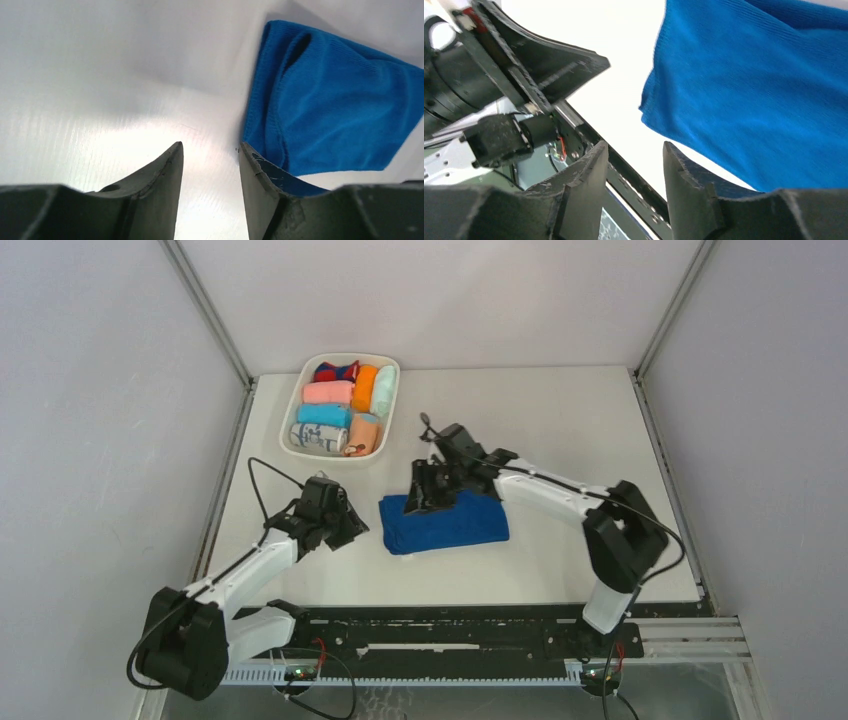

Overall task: Roll the towels
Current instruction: Fold the towel at the center of the board.

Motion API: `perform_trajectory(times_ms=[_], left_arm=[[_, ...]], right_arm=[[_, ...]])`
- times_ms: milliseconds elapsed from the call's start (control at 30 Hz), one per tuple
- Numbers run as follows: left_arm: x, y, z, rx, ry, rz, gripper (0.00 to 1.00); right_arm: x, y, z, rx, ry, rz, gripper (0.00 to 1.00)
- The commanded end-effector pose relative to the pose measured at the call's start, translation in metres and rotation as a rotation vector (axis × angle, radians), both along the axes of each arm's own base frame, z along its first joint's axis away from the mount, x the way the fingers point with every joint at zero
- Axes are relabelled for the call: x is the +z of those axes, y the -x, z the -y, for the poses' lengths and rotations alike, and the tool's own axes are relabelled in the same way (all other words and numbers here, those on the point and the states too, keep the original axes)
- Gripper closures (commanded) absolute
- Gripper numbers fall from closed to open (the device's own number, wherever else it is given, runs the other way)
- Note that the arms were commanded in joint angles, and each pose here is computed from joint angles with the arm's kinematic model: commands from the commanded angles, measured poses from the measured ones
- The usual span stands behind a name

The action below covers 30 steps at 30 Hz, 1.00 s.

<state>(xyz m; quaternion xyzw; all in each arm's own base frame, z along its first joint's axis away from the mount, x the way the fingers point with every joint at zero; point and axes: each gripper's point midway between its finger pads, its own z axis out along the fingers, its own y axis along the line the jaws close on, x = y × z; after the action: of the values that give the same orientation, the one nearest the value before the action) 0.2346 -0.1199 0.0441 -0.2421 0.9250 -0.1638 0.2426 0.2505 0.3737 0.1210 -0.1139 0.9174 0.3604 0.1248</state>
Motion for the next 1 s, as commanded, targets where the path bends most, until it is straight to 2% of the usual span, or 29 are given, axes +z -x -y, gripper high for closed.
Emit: perform_trajectory(times_ms=[0,267,367,500,667,967], left_arm=[[0.043,-0.007,0.006,-0.031,-0.004,0.104,0.48],[0.119,-0.02,0.109,-0.271,0.131,0.217,0.42],[0.12,-0.027,0.142,-0.344,0.129,0.2,0.41],[0.085,-0.031,0.166,-0.407,0.105,0.097,0.41],[0.036,-0.016,0.143,-0.381,0.014,0.009,0.42],[-0.029,0.025,0.076,-0.25,-0.05,-0.102,0.46]], right_arm=[[0.013,-0.016,0.043,-0.053,-0.084,0.086,0.55],[0.001,-0.026,0.115,-0.197,-0.18,0.092,0.52],[-0.005,-0.029,0.132,-0.235,-0.202,0.091,0.52],[-0.015,-0.032,0.145,-0.266,-0.213,0.077,0.52],[-0.023,-0.033,0.152,-0.277,-0.219,0.069,0.51],[-0.061,-0.025,0.156,-0.29,-0.222,-0.008,0.5]])
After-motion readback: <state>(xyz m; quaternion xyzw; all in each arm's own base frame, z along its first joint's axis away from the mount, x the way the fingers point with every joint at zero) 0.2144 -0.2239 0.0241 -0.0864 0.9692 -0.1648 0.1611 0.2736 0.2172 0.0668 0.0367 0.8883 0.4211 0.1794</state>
